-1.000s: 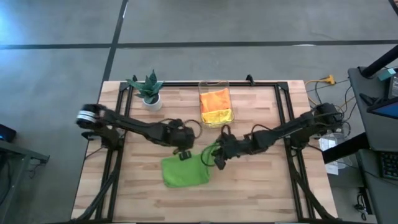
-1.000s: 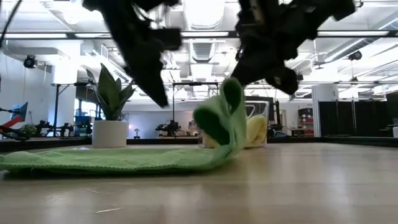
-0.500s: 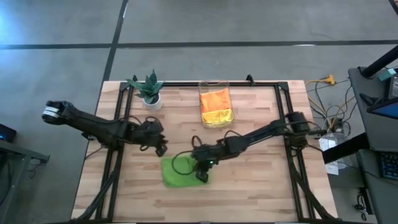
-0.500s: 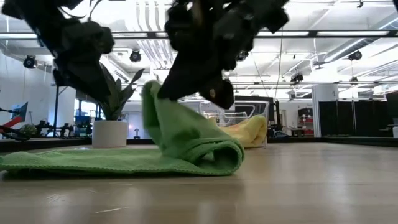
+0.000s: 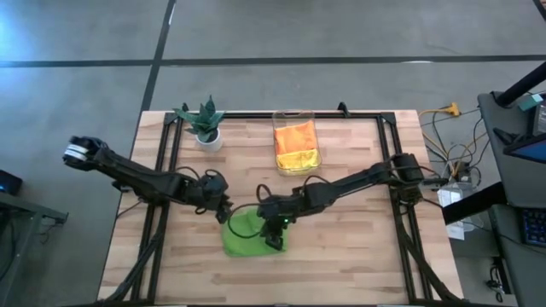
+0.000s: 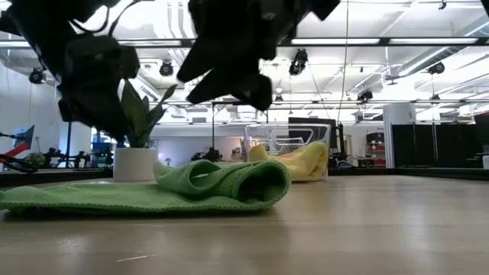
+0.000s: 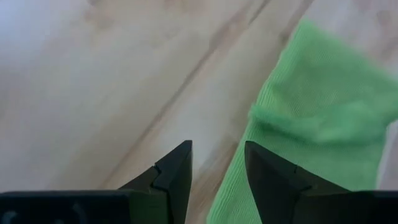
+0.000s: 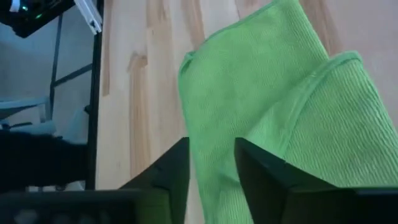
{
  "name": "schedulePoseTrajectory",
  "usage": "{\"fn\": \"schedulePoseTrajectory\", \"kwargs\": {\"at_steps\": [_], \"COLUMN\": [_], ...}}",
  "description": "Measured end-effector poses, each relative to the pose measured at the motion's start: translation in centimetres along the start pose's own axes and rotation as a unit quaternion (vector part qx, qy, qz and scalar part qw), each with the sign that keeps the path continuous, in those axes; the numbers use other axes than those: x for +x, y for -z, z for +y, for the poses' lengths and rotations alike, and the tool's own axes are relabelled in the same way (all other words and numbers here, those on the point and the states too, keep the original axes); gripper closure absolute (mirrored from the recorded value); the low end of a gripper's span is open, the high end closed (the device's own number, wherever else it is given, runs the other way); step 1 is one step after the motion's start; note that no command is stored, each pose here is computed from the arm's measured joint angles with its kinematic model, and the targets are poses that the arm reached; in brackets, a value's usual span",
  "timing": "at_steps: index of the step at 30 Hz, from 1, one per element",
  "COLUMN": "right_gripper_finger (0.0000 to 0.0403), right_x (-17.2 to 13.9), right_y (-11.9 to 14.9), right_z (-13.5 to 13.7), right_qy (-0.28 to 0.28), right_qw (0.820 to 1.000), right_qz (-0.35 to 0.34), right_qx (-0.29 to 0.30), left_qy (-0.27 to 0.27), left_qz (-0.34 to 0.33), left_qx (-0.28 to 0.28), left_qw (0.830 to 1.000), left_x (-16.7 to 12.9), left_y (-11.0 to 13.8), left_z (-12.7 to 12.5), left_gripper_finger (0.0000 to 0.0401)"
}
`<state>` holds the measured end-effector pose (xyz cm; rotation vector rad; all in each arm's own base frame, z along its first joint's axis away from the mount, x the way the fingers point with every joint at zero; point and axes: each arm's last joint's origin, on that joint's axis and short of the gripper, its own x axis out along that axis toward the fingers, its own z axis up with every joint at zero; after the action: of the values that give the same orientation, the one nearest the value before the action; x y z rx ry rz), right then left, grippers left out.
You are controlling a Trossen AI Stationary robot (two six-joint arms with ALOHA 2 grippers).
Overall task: Fold microfiber towels
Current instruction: Fold the green towel
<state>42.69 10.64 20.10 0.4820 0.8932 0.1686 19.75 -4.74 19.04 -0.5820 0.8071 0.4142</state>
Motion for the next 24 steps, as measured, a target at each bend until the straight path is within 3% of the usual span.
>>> {"fn": "schedulePoseTrajectory", "kwargs": {"at_steps": [5, 11, 17, 24], "right_gripper_finger": [0.0255, 0.0258, 0.0273, 0.0277], "right_x": [0.4, 1.7, 1.7, 1.7], "right_y": [2.3, 2.8, 3.6, 4.3], "right_z": [1.1, 0.8, 1.0, 0.7], "right_qy": [0.021, 0.054, 0.097, 0.113], "right_qw": [1.0, 0.995, 0.994, 0.989], "right_qz": [0.002, -0.051, -0.038, 0.001], "right_qx": [0.017, 0.066, -0.019, -0.094], "left_qy": [0.0, 0.056, 0.065, 0.071], "left_qz": [0.041, 0.066, 0.09, 0.097], "left_qx": [0.053, 0.139, 0.201, 0.22], "left_qw": [0.998, 0.987, 0.973, 0.968], "left_x": [1.1, 2.0, 2.4, 2.6], "left_y": [0.8, 1.2, 1.8, 2.4], "left_z": [-0.3, -1.3, -1.3, -1.2], "left_gripper_finger": [0.027, 0.027, 0.027, 0.027]}}
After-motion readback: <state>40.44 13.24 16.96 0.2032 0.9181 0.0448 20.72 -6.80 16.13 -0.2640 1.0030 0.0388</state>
